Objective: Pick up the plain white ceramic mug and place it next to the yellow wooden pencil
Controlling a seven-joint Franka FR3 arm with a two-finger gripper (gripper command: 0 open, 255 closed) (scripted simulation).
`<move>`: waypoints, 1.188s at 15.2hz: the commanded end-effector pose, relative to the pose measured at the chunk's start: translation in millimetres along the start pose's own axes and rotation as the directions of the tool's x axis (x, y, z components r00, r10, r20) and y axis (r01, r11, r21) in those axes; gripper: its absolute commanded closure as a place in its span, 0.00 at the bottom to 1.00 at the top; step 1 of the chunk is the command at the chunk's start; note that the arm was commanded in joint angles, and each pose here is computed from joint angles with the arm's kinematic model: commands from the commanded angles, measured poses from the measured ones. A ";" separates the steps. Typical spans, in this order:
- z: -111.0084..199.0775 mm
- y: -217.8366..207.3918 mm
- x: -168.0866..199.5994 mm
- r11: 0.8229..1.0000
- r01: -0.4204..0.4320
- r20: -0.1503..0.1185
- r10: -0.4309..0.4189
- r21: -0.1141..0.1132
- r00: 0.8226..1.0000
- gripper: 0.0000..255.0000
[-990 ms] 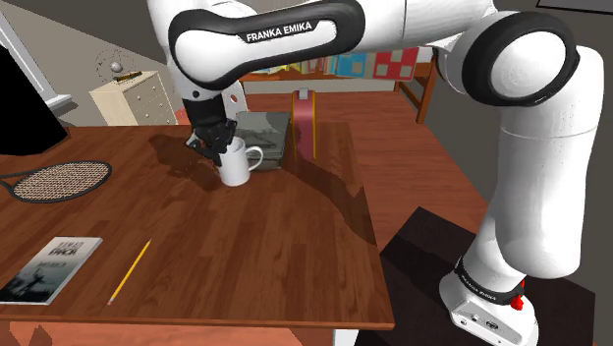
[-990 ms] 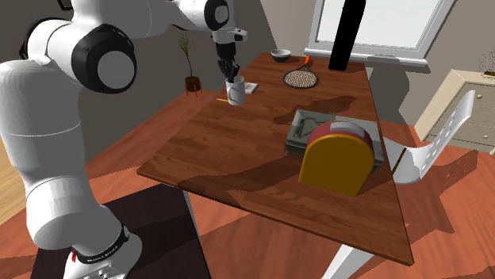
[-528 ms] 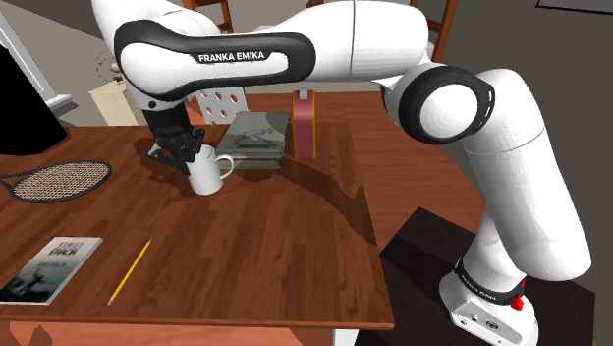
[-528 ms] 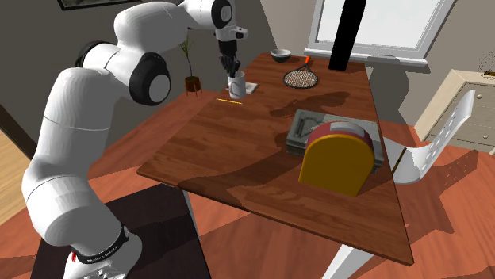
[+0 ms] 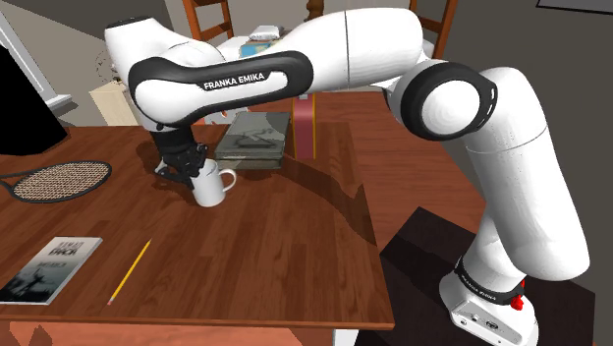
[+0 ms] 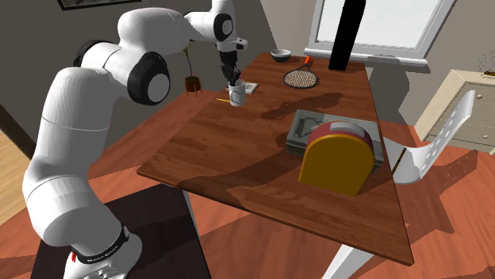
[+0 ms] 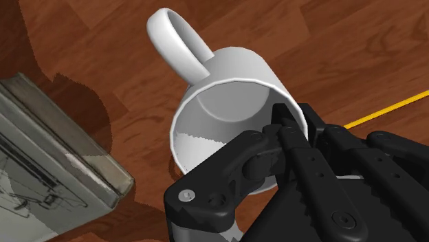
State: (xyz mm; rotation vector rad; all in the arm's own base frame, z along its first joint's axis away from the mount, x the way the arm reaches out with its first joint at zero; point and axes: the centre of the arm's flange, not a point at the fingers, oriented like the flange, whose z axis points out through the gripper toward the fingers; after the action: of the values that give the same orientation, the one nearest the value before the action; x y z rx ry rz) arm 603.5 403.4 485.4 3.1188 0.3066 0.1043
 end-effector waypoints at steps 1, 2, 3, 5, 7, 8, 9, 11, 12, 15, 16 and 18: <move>10.3 0.4 -1.2 1.000 0.000 0.000 0.000 0.000 1.000 1.00; 15.6 0.4 -1.5 1.000 0.000 0.000 0.000 0.000 1.000 1.00; 20.8 0.3 -1.9 1.000 0.000 0.000 0.000 0.000 1.000 1.00; 31.4 0.2 -2.6 1.000 0.000 0.000 0.000 0.000 1.000 1.00; 41.9 0.0 -3.3 1.000 0.000 0.000 0.000 0.000 1.000 1.00; 47.2 0.0 -3.6 1.000 0.000 0.000 0.000 0.000 1.000 1.00; 52.4 -0.1 -4.0 1.000 0.000 0.000 0.000 0.000 1.000 1.00; 63.0 -0.2 -4.7 1.000 0.000 0.000 0.000 0.000 1.000 1.00; 68.2 -0.3 -5.0 1.000 0.000 0.000 0.000 0.000 1.000 1.00; 84.0 -0.5 -6.0 1.000 0.000 0.000 0.000 0.000 1.000 1.00; 89.3 -0.6 -6.4 1.000 0.000 0.000 0.000 0.000 1.000 1.00; 99.8 -0.7 -7.1 1.000 0.000 0.000 0.000 0.000 1.000 1.00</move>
State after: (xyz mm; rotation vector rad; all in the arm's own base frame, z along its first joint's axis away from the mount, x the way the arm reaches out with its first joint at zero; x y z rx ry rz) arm 604.0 402.5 390.8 3.1188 0.3065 0.1043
